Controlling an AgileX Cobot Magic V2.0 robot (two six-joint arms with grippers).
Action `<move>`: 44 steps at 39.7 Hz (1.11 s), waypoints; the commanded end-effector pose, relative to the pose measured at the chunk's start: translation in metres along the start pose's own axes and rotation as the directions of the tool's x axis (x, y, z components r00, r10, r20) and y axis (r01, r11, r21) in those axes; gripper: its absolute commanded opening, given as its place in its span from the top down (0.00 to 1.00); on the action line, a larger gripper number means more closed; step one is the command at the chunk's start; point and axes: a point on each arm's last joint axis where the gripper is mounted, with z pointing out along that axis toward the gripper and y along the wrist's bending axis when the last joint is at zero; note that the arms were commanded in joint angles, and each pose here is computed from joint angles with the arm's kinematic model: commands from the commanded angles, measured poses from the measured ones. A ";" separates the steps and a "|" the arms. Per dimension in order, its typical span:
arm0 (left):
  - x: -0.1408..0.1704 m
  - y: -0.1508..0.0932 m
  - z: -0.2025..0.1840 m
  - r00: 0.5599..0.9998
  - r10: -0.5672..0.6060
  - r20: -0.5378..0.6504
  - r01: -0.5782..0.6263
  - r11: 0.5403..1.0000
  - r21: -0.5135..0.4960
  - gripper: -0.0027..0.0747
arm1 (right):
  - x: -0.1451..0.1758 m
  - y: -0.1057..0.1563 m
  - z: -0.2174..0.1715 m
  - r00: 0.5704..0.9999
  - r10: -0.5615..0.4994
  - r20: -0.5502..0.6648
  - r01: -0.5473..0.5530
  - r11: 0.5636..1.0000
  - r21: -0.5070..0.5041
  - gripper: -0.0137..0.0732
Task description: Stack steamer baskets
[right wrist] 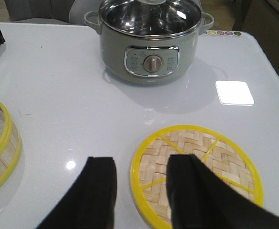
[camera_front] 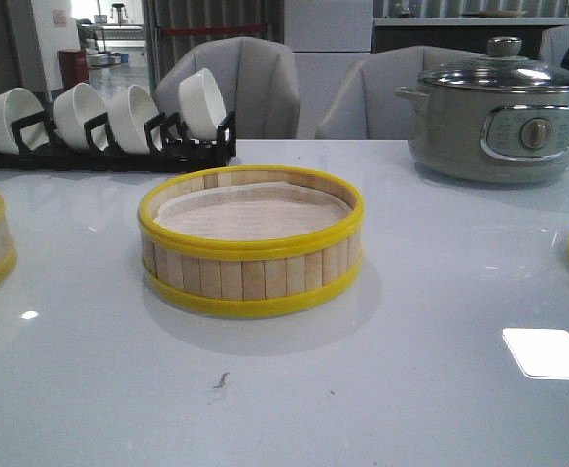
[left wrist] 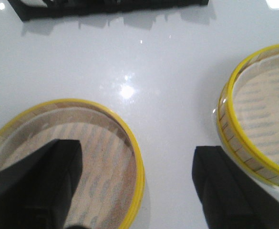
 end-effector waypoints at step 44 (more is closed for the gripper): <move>0.030 0.003 0.159 0.974 -0.036 -0.224 0.036 0.999 -0.001 0.29 | -0.013 0.000 -0.004 0.999 -0.003 0.049 0.003 1.000 0.001 0.42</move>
